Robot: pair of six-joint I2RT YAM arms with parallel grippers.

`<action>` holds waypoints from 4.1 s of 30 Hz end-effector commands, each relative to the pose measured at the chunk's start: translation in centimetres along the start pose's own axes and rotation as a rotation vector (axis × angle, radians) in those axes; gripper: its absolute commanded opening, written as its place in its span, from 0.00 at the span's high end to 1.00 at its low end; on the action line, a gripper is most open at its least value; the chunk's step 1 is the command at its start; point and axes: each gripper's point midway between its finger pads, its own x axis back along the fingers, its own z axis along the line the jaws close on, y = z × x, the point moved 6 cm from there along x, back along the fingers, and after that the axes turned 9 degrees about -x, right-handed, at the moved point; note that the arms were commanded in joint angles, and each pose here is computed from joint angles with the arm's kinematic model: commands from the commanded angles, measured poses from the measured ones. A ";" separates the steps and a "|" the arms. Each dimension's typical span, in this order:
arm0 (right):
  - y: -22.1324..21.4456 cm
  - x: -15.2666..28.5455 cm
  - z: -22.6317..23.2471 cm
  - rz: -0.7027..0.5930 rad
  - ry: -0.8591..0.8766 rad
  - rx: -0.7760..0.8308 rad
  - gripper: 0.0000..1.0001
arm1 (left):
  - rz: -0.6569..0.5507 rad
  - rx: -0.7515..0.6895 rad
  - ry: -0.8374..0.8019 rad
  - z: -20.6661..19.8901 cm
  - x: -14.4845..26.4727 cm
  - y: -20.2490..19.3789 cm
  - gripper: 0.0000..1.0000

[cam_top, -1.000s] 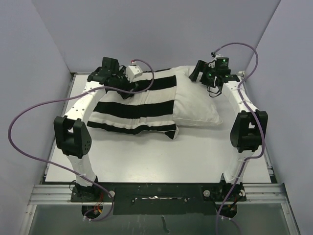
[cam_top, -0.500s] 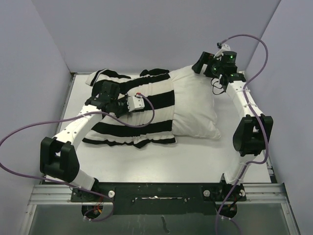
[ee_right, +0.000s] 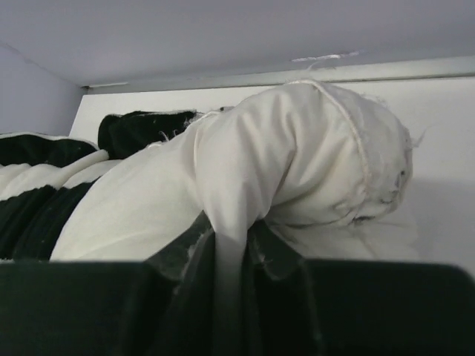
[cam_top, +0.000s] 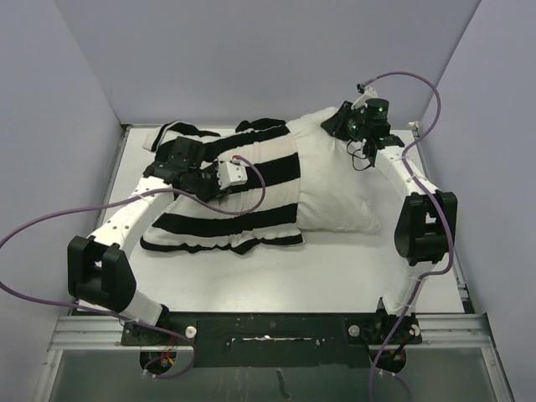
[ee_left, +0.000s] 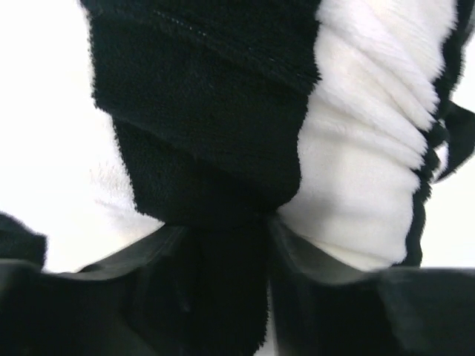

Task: Remove the pillowcase from the pillow
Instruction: Remove the pillow from the pillowcase.

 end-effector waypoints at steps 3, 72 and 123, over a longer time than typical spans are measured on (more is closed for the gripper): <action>2.2 1.7 13.0 -0.106 0.488 0.293 1.00 | -0.127 0.244 -0.233 -3.2 3.9 3.9 0.39; 5.8 22.5 15.5 -0.699 0.316 0.808 1.00 | -0.176 0.673 0.325 10.4 14.6 -7.4 1.00; 8.8 26.0 15.0 -0.766 0.639 0.935 1.00 | -0.299 0.472 -0.061 4.5 18.1 -9.5 0.02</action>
